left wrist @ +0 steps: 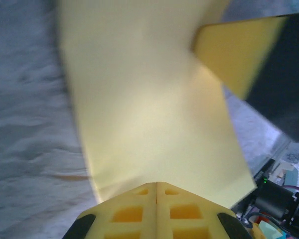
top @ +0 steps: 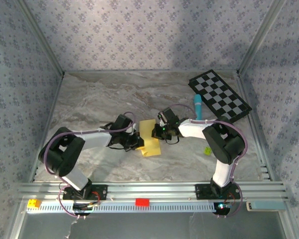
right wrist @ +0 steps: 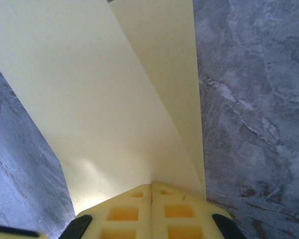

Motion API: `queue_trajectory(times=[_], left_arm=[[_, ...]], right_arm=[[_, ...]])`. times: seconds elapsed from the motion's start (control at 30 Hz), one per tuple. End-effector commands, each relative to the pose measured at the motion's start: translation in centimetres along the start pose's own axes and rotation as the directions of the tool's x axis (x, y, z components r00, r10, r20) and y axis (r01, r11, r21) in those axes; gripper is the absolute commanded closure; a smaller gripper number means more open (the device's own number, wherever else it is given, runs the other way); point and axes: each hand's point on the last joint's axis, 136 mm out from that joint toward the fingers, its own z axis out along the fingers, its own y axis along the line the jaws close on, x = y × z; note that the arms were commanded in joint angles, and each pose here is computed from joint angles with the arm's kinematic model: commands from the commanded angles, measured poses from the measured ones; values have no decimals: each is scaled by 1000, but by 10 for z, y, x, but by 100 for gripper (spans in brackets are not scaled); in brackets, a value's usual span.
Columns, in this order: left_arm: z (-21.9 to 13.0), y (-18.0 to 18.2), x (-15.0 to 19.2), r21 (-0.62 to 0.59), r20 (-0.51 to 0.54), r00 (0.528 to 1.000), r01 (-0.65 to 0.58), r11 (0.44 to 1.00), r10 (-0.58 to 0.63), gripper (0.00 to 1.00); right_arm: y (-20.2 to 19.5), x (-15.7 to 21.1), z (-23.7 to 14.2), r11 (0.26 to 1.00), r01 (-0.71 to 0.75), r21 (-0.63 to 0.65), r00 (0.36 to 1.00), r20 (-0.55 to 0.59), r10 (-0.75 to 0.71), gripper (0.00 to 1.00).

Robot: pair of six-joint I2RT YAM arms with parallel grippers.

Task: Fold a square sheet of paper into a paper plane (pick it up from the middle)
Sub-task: First fold the square sheet of paper in half at the center of the table.

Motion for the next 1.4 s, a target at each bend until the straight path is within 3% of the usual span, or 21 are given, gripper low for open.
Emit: queue_trajectory(times=[0.0, 0.5, 0.63, 0.93, 1.37], left_arm=[[-6, -25, -4, 50, 20, 999, -47, 998, 46, 99], [17, 54, 37, -124, -79, 996, 41, 991, -51, 100], [11, 45, 37, -106, -72, 997, 18, 994, -26, 100], [-5, -13, 22, 32, -6, 997, -75, 997, 75, 99], [21, 44, 56, -66, -129, 991, 22, 998, -31, 100]], right_arm=[[-72, 48, 5, 964, -63, 260, 988, -119, 97, 100], [-73, 49, 8, 963, -63, 264, 988, -121, 97, 100], [-74, 50, 8, 961, -66, 269, 987, -122, 102, 100], [-73, 50, 7, 961, -66, 267, 987, -122, 101, 100], [-77, 52, 7, 958, -68, 280, 987, -122, 105, 100]])
